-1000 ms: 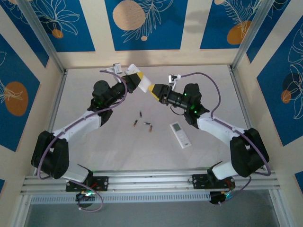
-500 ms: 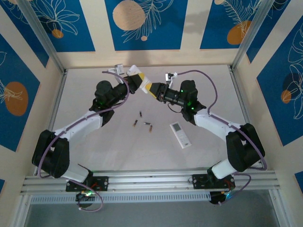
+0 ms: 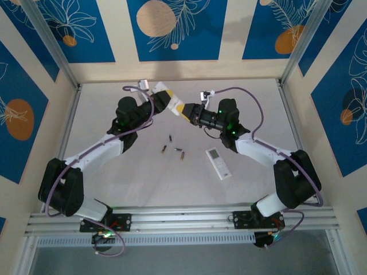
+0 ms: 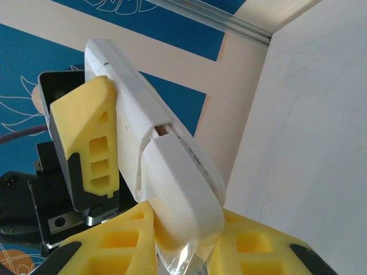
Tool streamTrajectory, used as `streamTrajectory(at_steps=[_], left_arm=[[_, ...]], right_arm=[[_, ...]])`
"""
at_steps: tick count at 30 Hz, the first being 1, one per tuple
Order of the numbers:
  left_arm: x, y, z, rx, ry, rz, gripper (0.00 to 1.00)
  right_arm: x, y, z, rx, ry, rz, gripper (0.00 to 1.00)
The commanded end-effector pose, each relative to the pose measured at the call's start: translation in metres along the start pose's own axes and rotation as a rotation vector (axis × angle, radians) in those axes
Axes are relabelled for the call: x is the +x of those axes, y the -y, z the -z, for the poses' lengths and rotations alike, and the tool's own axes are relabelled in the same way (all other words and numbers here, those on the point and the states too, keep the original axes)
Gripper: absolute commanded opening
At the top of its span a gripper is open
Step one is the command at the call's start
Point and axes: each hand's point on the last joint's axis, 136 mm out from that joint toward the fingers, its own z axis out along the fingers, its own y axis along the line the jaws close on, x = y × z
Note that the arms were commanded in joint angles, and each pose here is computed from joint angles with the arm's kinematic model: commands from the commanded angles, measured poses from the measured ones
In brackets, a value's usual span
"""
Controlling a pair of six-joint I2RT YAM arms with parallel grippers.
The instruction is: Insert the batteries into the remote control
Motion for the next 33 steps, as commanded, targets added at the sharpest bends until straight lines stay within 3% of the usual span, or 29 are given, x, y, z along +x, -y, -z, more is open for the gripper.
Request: streamTrajectory(at_steps=[1,7,11,18,27,29,33], left_arm=[[-0.038,-0.028,0.015,-0.113,0.115,-0.017,0.08],[-0.044,-0.027,0.015,-0.112,0.123,-0.040,0.09],[-0.042,-0.030,0.017,-0.123,0.116,-0.048,0.08],[-0.018,-0.030,0.025,-0.117,0.038,-0.051,0.08],[0.045,-0.017,0.018,-0.067,-0.130,-0.079,0.09],[0.054,-0.014,0.014,-0.056,-0.158,-0.081,0.08],[0.064,-0.012,0.010,-0.045,-0.204,-0.083,0.08]], right_arm=[[0.007,-0.004,0.013,-0.002,-0.016,0.060,0.12],[0.007,-0.003,0.024,0.017,0.007,0.090,0.09],[0.002,0.018,0.031,0.094,0.031,0.059,0.03],[-0.012,0.092,0.041,0.331,0.013,0.130,0.02],[-0.025,0.212,0.045,0.597,-0.058,-0.018,0.01],[-0.030,0.223,0.051,0.637,-0.035,-0.021,0.06],[-0.048,0.197,0.071,0.635,0.036,0.051,0.47]])
